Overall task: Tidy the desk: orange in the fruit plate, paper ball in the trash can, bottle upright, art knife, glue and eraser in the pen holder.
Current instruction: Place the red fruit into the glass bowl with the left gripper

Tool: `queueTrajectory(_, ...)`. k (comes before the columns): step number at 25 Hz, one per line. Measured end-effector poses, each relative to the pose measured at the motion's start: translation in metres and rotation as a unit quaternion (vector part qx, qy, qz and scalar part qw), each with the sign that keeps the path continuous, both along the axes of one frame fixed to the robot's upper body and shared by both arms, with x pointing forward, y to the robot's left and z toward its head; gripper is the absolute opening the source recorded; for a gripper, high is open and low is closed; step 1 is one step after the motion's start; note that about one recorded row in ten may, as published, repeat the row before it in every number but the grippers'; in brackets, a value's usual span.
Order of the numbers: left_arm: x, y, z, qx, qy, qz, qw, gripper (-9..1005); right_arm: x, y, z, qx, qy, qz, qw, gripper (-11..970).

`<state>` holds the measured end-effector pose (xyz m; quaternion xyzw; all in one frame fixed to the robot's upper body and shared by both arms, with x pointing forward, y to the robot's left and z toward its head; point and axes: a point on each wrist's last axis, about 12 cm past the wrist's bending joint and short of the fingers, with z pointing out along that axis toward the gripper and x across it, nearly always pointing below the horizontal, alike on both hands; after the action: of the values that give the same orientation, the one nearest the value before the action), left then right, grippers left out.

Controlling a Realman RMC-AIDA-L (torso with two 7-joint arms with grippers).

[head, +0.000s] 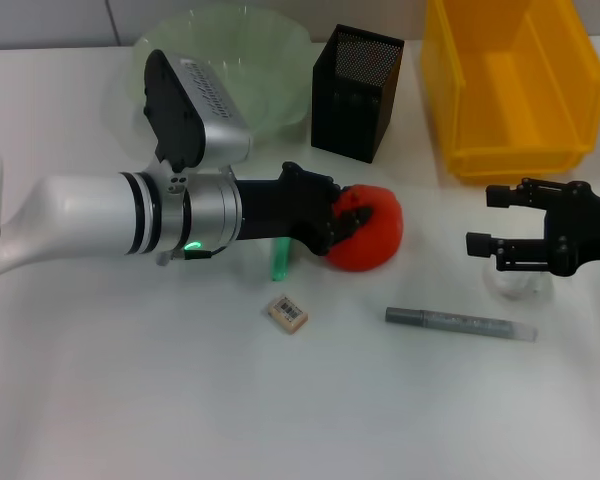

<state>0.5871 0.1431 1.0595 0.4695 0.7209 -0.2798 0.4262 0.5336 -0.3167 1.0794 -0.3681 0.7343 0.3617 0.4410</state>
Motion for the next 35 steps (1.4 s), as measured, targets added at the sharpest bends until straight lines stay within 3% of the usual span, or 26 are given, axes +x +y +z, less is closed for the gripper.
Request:
queueTrajectory(4, -0.005, 0.002, 0.008, -0.038, -0.004, -0.004, 0.999, 287, 0.000, -0.001, -0.001, -0.002, -0.001, -0.002, 1.000, 813)
queueTrajectory(8, -0.003, 0.020, 0.034, -0.127, -0.022, 0.017, 0.991, 226, 0.000, -0.001, -0.001, -0.004, -0.001, -0.004, 1.000, 812)
queueTrajectory(12, 0.008, 0.056, 0.061, -0.226, -0.051, 0.080, 0.970, 195, 0.000, -0.001, -0.002, -0.005, 0.000, -0.006, 1.000, 811)
queueTrajectory(15, 0.018, 0.074, 0.069, -0.266, -0.062, 0.135, 0.952, 157, 0.000, -0.001, -0.002, -0.005, 0.001, -0.006, 1.000, 810)
queueTrajectory(19, 0.036, 0.082, 0.066, -0.260, -0.076, 0.200, 0.941, 116, -0.001, 0.000, -0.003, -0.004, 0.002, -0.005, 1.000, 809)
queueTrajectory(26, 0.062, 0.070, 0.047, -0.180, -0.087, 0.278, 0.940, 94, -0.001, 0.003, -0.004, -0.001, 0.004, -0.004, 1.000, 806)
queueTrajectory(32, 0.064, 0.071, 0.037, -0.152, -0.100, 0.305, 0.935, 89, -0.002, 0.004, -0.005, -0.001, 0.004, -0.002, 1.000, 804)
queueTrajectory(35, 0.063, 0.072, 0.036, -0.149, -0.102, 0.306, 0.935, 168, -0.002, 0.003, -0.005, -0.001, 0.004, -0.003, 1.000, 803)
